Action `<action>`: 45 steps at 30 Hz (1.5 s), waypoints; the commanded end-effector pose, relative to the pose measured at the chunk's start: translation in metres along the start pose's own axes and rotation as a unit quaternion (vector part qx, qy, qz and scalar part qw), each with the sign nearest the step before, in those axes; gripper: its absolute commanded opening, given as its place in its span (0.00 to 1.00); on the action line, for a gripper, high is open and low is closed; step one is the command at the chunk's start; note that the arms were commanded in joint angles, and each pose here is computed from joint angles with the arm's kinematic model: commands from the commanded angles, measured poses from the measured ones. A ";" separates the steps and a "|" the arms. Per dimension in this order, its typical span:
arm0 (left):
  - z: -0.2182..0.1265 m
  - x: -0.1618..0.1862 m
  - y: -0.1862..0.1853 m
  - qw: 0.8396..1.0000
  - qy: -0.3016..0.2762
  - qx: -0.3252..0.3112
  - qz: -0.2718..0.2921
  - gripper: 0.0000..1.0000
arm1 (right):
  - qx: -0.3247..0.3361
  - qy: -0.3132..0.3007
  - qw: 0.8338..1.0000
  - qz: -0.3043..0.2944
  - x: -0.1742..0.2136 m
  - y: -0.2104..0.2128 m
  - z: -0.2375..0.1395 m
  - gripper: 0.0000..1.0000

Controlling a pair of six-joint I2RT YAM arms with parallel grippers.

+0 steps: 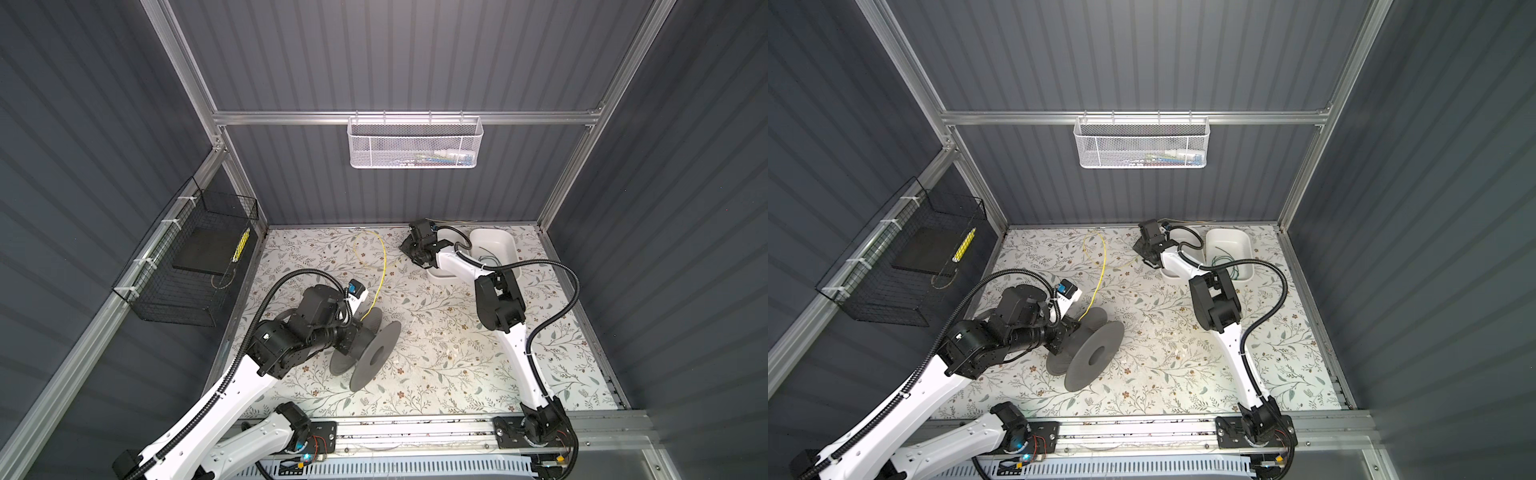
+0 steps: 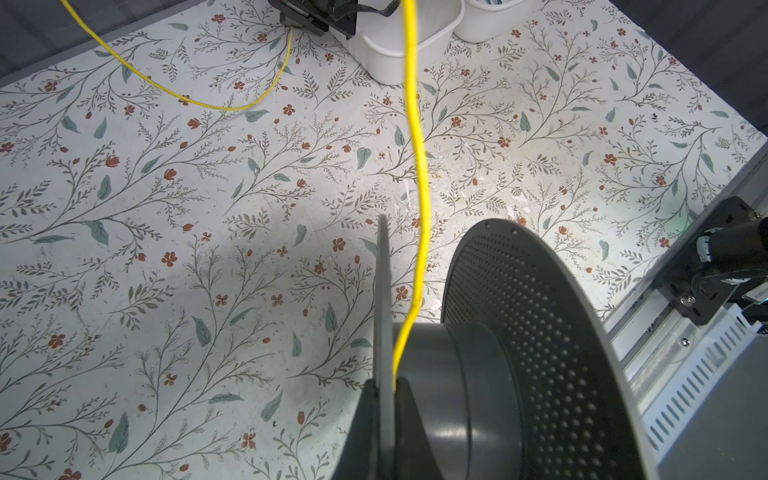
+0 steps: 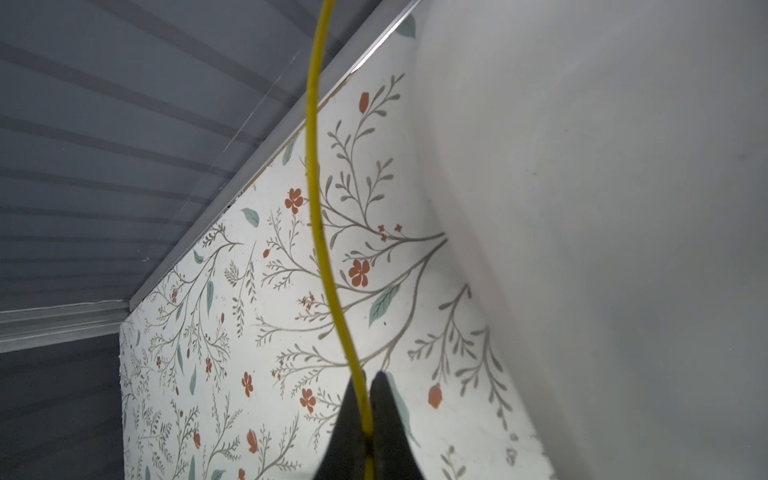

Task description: Wrap the cables

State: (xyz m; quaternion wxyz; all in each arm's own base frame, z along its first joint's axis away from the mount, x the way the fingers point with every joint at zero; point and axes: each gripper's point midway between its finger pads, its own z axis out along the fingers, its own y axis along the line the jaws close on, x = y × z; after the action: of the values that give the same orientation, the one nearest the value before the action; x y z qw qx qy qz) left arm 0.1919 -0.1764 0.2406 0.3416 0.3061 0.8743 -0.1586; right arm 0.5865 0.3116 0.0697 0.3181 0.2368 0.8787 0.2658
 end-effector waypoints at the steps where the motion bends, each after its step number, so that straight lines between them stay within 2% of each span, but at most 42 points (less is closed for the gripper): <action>1: -0.015 -0.020 0.000 0.999 -0.037 -0.004 0.003 0.00 | -0.051 -0.022 0.998 -0.023 -0.022 0.043 -0.034 0.00; 9: -0.024 -0.026 0.002 0.999 -0.043 -0.010 0.005 0.00 | -0.134 -0.068 0.987 -0.058 -0.060 0.109 -0.113 0.00; 13: -0.027 -0.027 0.003 0.999 -0.037 -0.013 0.011 0.00 | -0.144 -0.094 0.982 -0.073 -0.075 0.121 -0.149 0.00; 20: -0.050 -0.032 0.004 0.999 -0.048 -0.020 0.016 0.00 | -0.107 -0.157 0.977 -0.093 -0.098 0.075 -0.200 0.00; 23: -0.065 -0.037 0.003 0.998 -0.064 -0.020 0.015 0.00 | -0.056 -0.185 0.974 -0.120 -0.113 0.034 -0.217 0.00; 28: -0.093 -0.052 0.008 0.995 -0.089 -0.036 -0.007 0.00 | 0.035 -0.217 0.967 -0.129 -0.133 -0.051 -0.242 0.00; 32: -0.128 -0.095 0.012 0.987 -0.149 -0.050 -0.034 0.00 | 0.093 -0.210 0.962 -0.150 -0.126 -0.097 -0.253 0.00; 36: -0.162 -0.150 0.018 0.972 -0.217 -0.069 -0.063 0.00 | 0.105 -0.187 0.961 -0.173 -0.100 -0.115 -0.250 0.00; 40: -0.192 -0.210 0.023 0.948 -0.295 -0.083 -0.087 0.00 | 0.109 -0.167 0.951 -0.236 -0.062 -0.102 -0.248 0.00; 45: -0.204 -0.257 0.039 0.916 -0.363 -0.121 -0.121 0.00 | 0.070 -0.141 0.940 -0.302 0.001 -0.072 -0.255 0.00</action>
State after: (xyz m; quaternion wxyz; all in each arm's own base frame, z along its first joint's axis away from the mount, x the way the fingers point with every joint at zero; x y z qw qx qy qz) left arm 0.2502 -0.1676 0.5139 0.5795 0.1457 0.7818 -0.1782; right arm 0.4095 0.1644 0.1845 0.4711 0.0554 0.8771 0.0755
